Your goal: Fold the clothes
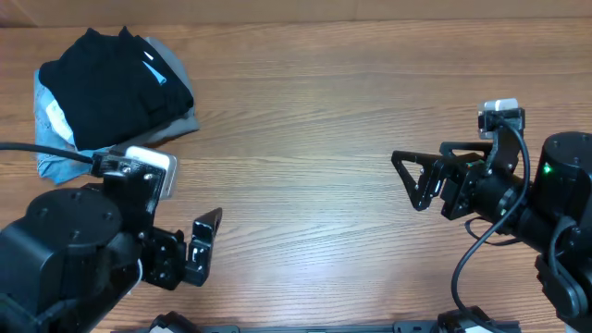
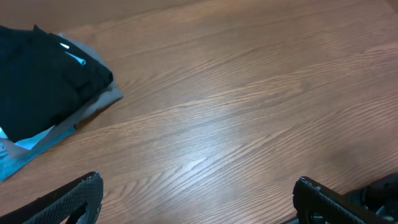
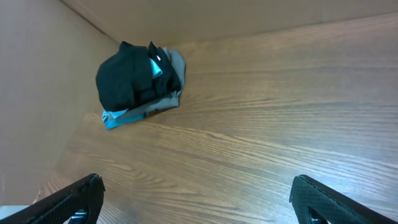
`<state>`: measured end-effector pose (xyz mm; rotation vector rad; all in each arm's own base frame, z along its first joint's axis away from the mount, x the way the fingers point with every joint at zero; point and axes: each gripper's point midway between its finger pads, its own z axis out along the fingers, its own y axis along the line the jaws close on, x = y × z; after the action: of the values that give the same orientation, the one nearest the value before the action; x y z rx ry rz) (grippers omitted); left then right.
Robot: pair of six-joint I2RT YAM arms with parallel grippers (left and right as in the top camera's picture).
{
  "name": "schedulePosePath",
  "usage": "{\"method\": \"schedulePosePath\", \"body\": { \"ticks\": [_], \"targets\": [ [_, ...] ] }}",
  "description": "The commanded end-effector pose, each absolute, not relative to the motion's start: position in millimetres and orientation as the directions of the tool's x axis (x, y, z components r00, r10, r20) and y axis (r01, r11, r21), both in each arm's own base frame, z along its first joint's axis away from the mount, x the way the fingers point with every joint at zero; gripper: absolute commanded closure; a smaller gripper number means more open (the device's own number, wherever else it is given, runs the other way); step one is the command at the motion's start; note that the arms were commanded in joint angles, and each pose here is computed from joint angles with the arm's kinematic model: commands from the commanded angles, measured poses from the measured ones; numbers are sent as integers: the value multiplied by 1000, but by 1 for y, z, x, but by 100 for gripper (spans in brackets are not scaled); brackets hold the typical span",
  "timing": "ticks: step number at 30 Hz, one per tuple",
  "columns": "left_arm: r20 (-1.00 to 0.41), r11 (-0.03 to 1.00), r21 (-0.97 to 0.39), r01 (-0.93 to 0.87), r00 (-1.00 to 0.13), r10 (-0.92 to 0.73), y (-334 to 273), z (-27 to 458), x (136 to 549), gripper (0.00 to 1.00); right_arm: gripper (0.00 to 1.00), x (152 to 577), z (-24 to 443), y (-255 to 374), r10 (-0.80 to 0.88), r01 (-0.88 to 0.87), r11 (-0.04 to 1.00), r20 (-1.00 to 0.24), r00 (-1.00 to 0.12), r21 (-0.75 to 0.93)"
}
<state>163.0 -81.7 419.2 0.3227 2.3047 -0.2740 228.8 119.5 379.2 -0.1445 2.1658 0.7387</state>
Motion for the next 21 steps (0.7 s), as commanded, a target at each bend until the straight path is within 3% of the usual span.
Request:
{"method": "schedulePosePath", "body": {
  "ticks": [1,21],
  "targets": [
    [-726,951,-91,294,-674,139,-82,417,167,0,0,228,383,118,139,-342,825,-747,-650,450],
    [-724,951,-91,294,-675,140,-82,416,168,0,0,223,359,106,132,-254,868,-691,-711,427]
  ]
}}
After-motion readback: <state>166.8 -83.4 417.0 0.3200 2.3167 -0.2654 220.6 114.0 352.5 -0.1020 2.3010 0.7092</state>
